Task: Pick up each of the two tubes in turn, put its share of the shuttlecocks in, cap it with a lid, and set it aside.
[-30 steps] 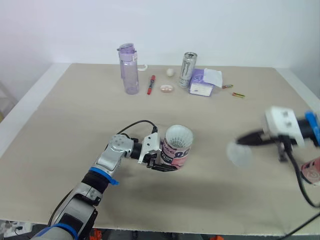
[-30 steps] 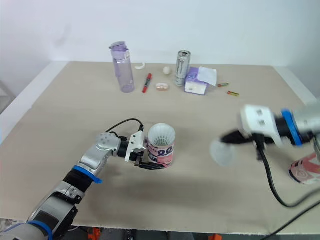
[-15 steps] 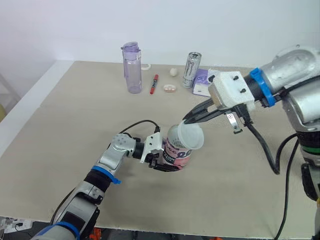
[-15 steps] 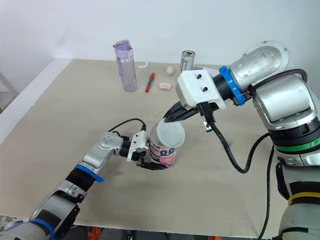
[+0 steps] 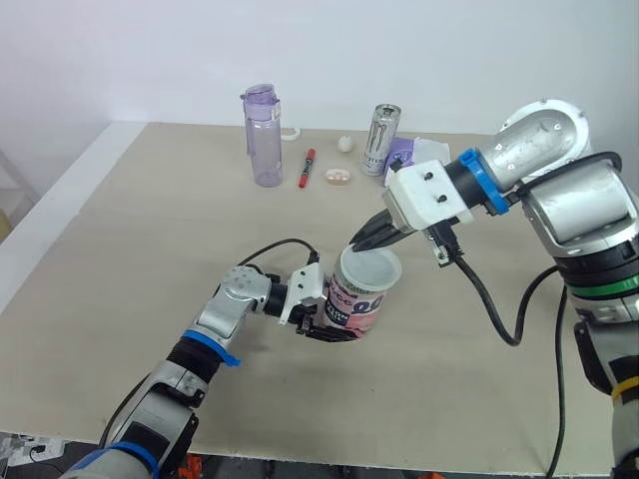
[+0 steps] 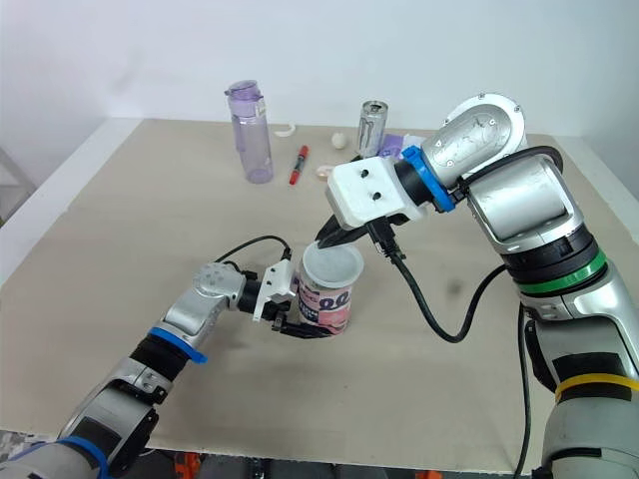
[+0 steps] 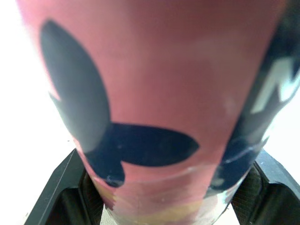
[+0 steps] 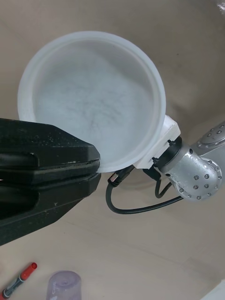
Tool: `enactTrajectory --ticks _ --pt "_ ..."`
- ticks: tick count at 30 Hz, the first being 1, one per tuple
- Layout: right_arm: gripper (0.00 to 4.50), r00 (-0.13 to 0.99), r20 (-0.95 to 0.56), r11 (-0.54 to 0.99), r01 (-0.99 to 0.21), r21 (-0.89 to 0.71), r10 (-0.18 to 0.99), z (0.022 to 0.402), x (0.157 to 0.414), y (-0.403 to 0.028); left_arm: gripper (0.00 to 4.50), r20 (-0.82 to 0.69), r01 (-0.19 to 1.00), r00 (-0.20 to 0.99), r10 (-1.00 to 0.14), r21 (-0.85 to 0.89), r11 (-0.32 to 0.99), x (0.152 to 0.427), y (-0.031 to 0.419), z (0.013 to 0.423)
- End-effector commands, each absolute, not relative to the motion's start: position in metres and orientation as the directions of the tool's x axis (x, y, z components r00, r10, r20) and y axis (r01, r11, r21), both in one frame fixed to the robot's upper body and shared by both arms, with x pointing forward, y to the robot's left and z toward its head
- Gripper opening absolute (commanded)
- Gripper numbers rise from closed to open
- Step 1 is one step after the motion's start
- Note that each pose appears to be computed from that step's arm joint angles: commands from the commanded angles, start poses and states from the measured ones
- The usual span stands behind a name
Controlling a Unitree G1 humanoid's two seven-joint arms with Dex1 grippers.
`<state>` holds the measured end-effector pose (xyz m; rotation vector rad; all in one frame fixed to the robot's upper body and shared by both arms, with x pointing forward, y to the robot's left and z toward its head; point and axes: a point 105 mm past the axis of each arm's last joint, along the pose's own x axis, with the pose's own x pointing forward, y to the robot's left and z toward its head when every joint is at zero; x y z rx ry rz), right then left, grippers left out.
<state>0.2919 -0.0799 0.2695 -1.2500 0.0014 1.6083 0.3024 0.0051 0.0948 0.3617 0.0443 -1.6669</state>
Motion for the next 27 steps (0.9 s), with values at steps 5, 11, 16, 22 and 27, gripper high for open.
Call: enactTrajectory --ticks 5,11,16,22,27 --pt "0.13 0.063 -0.729 -0.521 -0.658 -0.544 0.682 0.271 0.282 -0.074 3.06 -0.338 0.987 -0.073 -0.938 0.110 -0.116 0.300 0.014 0.071" --pt "0.13 0.077 -0.734 -0.524 -0.651 -0.550 0.675 0.269 0.285 -0.076 3.06 -0.336 0.988 -0.070 -0.939 0.107 -0.112 0.301 0.013 0.072" --pt "0.13 0.095 -0.731 -0.518 -0.643 -0.563 0.676 0.270 0.290 -0.077 3.06 -0.335 0.988 -0.071 -0.939 0.104 -0.112 0.301 0.013 0.072" --pt "0.13 0.107 -0.733 -0.518 -0.640 -0.568 0.671 0.270 0.293 -0.080 3.06 -0.337 0.989 -0.070 -0.939 0.102 -0.110 0.300 0.013 0.071" --pt "0.13 0.089 -0.732 -0.528 -0.635 -0.564 0.675 0.268 0.289 -0.079 3.06 -0.339 0.989 -0.067 -0.938 0.102 -0.108 0.301 0.014 0.071"
